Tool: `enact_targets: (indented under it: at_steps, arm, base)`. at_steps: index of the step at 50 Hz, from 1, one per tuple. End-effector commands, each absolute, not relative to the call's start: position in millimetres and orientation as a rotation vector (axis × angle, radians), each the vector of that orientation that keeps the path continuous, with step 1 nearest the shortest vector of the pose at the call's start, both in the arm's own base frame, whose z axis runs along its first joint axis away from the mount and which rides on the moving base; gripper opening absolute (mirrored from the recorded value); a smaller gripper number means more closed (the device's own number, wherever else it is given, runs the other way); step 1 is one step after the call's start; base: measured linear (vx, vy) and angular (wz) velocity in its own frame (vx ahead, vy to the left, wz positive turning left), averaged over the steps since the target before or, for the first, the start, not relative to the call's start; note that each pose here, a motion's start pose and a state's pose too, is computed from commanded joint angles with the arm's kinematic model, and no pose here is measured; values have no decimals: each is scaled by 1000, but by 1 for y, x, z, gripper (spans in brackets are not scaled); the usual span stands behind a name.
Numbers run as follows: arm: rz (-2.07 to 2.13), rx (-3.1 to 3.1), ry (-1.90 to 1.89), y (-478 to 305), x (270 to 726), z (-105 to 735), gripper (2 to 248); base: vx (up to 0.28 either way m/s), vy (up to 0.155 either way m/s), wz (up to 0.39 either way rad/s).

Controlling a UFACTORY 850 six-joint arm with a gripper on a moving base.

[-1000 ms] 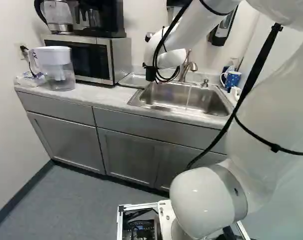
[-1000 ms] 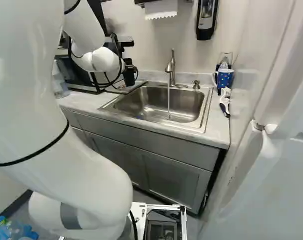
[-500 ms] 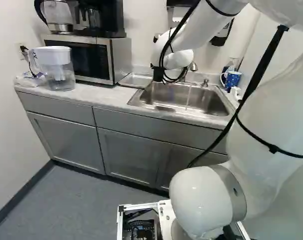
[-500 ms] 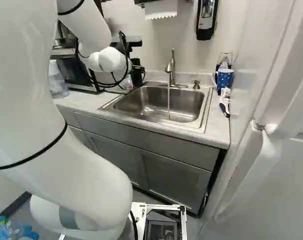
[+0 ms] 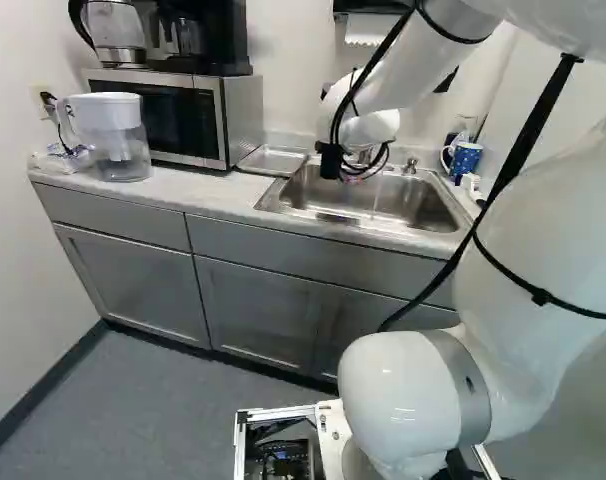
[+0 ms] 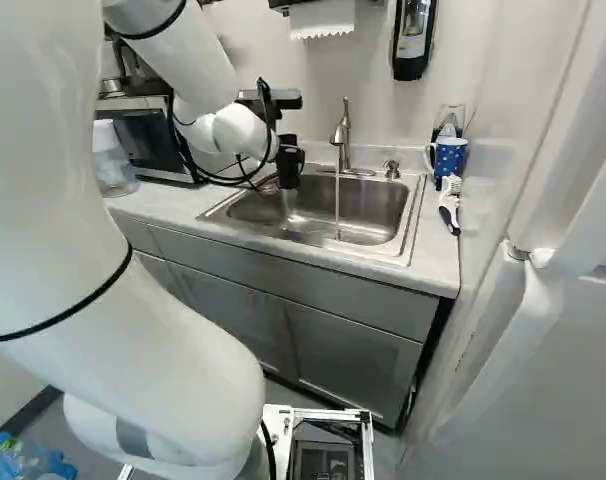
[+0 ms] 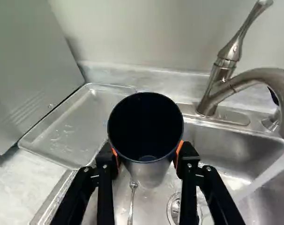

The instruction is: Rinse the cup and place it in the tray

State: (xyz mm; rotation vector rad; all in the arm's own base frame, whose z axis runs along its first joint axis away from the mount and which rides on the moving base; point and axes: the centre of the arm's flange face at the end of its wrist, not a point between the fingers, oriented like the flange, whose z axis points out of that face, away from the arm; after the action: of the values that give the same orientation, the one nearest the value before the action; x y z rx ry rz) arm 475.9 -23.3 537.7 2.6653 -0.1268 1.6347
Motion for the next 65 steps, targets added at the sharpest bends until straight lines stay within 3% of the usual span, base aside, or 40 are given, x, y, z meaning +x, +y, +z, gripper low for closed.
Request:
enact_targets:
  at_steps: [65]
  arm:
    - [1391,2659,-423,-121,435,506,125]
  base:
    - [0,0,0]
